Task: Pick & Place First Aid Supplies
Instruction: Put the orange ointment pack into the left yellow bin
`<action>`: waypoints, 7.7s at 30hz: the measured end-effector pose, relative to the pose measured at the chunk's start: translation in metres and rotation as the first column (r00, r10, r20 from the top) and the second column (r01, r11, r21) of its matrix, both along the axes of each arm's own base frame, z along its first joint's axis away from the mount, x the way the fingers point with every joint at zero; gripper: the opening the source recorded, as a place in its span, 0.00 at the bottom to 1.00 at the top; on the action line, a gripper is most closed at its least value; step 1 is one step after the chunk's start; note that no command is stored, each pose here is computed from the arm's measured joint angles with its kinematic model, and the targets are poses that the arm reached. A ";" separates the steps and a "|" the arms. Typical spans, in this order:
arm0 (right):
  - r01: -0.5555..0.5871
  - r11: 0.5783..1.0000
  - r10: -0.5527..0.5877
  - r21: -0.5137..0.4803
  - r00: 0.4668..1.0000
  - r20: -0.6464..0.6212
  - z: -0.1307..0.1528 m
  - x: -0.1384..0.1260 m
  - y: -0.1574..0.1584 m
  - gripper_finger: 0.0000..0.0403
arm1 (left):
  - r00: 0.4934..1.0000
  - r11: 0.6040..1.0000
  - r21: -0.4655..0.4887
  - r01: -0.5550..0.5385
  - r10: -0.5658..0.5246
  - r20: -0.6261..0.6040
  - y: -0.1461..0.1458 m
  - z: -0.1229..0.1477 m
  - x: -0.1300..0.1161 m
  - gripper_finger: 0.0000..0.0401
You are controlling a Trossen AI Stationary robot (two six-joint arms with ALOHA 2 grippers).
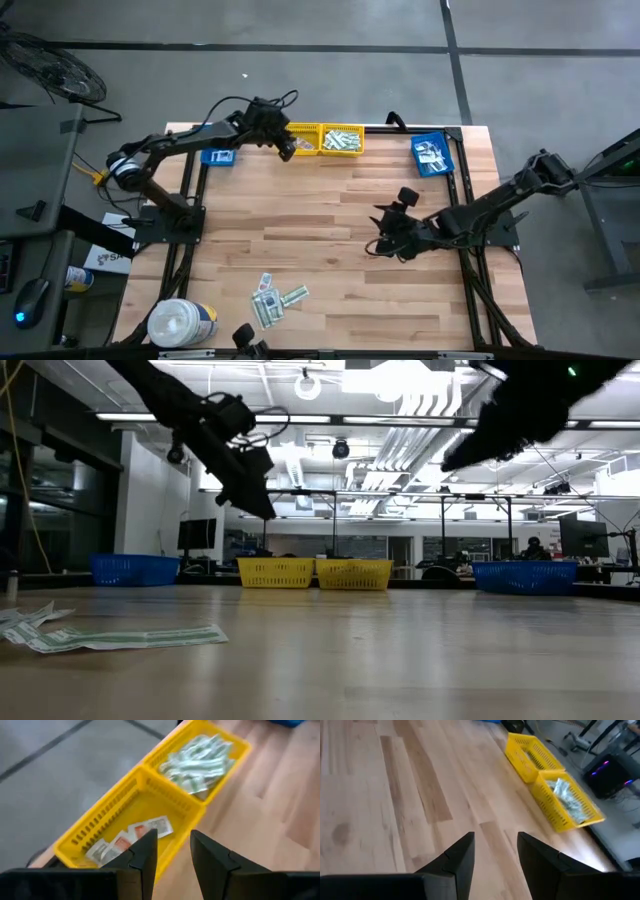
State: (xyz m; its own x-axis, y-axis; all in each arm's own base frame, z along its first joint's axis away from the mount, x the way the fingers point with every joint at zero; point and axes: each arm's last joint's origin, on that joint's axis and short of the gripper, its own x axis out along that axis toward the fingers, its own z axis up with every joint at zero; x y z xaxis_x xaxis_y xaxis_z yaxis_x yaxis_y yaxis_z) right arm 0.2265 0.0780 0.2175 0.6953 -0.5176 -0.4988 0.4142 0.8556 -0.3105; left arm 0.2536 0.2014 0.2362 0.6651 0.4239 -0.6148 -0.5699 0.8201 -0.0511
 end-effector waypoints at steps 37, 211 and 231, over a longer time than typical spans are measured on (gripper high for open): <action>-0.309 0.933 0.199 0.187 0.873 0.445 -0.071 -0.107 -0.095 0.32 | 0.973 0.976 -0.087 0.202 -0.210 -0.098 -0.212 -0.041 -0.036 0.29; -0.455 0.867 0.241 0.203 0.739 0.629 -0.055 -0.124 -0.089 0.32 | 0.855 0.872 0.473 0.126 0.146 -0.498 -0.147 0.028 0.072 0.00; -0.455 0.867 0.241 0.203 0.739 0.629 -0.054 -0.124 -0.089 0.32 | 0.929 0.951 0.221 -0.217 0.271 -0.251 0.018 0.004 0.048 0.00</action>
